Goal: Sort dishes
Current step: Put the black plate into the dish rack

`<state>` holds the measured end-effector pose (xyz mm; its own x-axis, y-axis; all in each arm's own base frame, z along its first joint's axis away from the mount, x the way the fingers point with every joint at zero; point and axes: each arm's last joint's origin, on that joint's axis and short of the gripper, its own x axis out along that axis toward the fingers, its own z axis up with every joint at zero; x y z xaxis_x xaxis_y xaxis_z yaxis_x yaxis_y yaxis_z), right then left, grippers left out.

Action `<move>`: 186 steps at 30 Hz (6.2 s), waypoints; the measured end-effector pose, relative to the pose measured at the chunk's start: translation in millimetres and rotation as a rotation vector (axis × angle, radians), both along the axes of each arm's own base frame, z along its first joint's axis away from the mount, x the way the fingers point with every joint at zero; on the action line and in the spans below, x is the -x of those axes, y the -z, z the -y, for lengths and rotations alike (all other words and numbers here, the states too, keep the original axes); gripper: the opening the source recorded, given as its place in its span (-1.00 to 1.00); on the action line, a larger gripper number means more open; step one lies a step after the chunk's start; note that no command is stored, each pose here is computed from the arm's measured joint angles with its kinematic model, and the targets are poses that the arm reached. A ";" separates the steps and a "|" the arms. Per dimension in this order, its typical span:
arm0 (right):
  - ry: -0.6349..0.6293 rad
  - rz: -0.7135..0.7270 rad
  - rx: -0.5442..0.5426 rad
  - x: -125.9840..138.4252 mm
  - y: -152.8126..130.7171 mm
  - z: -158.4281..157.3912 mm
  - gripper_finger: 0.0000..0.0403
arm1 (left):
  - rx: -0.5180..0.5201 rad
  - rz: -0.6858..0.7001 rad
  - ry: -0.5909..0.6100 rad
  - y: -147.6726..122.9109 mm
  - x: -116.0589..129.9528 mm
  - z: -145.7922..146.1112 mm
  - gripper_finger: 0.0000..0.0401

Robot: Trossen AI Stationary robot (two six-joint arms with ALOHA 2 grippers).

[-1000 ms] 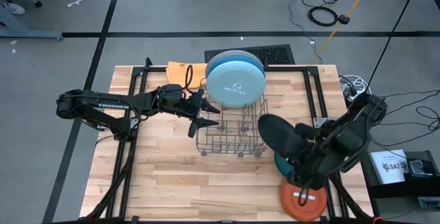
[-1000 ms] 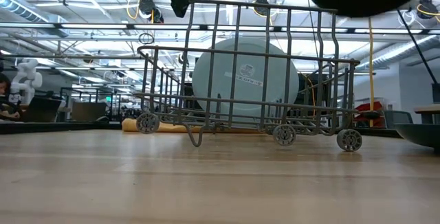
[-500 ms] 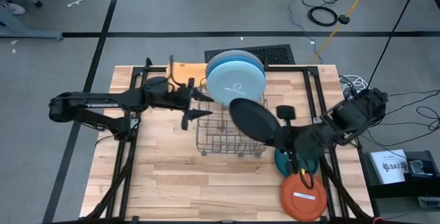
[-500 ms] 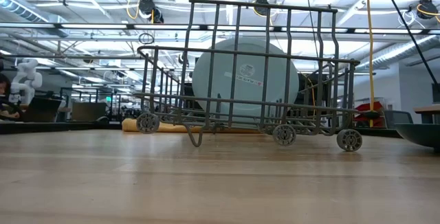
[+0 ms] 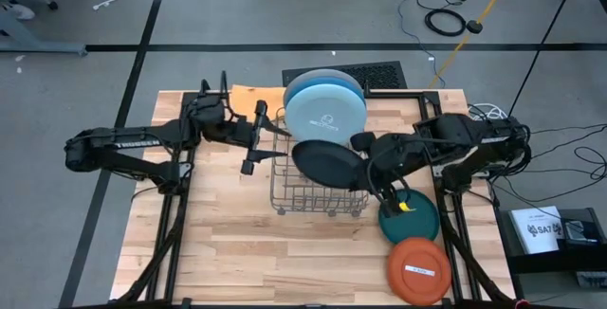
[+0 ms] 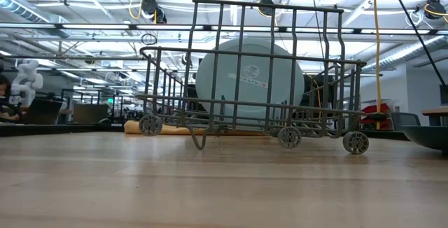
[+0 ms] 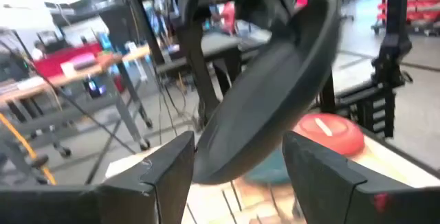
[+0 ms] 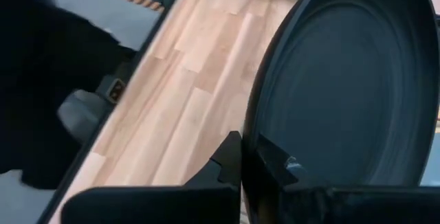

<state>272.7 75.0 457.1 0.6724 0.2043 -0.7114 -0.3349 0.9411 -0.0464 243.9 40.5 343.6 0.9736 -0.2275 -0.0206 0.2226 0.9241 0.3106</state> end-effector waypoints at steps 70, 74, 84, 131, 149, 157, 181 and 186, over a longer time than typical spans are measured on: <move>0.246 0.181 -0.086 45.6 -38.2 34.4 0.23 | 0.583 -0.354 0.580 77.3 -59.8 -130.4 -0.95; 0.261 0.170 -0.097 42.3 -36.3 34.0 0.23 | 0.668 -0.403 0.561 93.5 -63.7 -146.2 -0.96; 0.271 0.161 -0.114 39.4 -34.8 32.4 0.23 | 0.744 -0.431 0.468 117.2 -66.8 -166.3 -0.96; 0.475 -0.265 0.229 -64.0 62.1 79.5 0.22 | 0.539 -0.323 0.602 109.8 -74.8 -154.6 -0.72; 0.414 -0.273 -0.045 -69.9 75.6 133.1 -0.11 | 0.521 -0.316 0.636 108.2 -75.4 -152.6 -0.72; 0.418 -0.294 -0.060 -78.0 106.7 141.8 -0.15 | 0.516 -0.313 0.636 107.9 -75.5 -152.6 -0.72; 0.202 -0.365 -0.221 -58.0 106.2 133.1 -0.95 | 0.399 -0.238 0.673 59.1 -58.6 -157.6 -0.72; 0.189 -0.410 -0.248 -54.6 108.6 132.1 -0.96 | 0.366 -0.212 0.645 45.2 -45.7 -162.9 -0.72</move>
